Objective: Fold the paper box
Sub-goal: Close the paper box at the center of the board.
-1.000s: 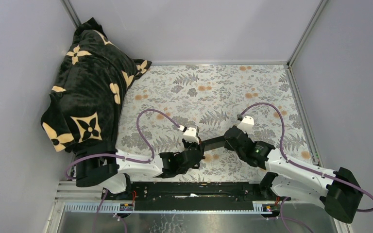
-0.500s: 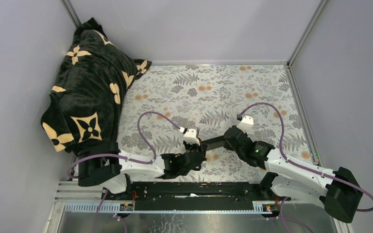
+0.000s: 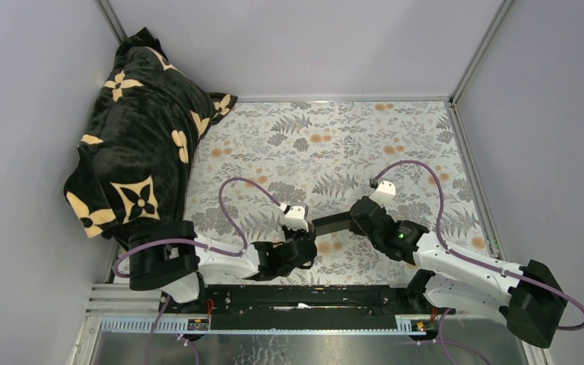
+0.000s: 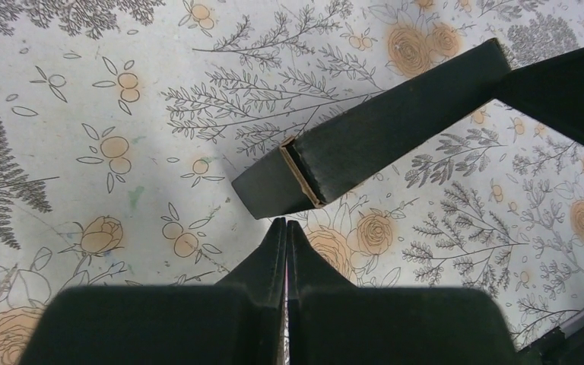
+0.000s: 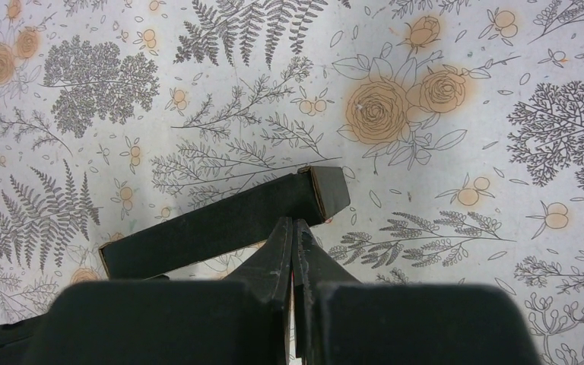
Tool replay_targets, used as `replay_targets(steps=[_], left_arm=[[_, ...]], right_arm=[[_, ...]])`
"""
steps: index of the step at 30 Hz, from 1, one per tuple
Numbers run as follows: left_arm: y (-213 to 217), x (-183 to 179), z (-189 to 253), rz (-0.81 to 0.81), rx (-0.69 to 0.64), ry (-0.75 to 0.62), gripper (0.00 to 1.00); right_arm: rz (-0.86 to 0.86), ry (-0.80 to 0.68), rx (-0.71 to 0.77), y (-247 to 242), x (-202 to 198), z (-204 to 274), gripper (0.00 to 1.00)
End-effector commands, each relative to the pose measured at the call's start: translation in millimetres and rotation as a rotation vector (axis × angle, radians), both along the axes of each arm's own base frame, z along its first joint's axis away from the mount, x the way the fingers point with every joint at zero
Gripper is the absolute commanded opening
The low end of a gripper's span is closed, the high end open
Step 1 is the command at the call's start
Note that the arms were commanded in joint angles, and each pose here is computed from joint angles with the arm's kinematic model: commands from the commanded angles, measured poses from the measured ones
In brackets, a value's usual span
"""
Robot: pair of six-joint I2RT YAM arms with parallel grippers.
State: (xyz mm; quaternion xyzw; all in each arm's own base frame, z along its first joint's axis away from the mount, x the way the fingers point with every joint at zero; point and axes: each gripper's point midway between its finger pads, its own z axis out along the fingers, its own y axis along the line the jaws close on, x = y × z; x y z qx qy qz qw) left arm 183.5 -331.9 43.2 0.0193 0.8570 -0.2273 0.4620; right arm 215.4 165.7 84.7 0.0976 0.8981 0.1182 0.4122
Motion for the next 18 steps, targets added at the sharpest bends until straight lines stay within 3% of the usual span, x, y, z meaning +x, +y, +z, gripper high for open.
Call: replay_targets(steps=[1, 8, 18], left_arm=[[8, 4, 22, 0.024, -0.019, -0.03, 0.0], [18, 7, 64, 0.038, -0.076, -0.077, 0.0], [20, 2, 64, 0.031, -0.108, -0.06, 0.0]], right_arm=[[0.047, 0.103, -0.064, -4, -16, -24, 0.0], [0.059, 0.116, -0.061, 0, -16, -24, 0.0], [0.057, 0.184, -0.022, -14, -43, -42, 0.0]])
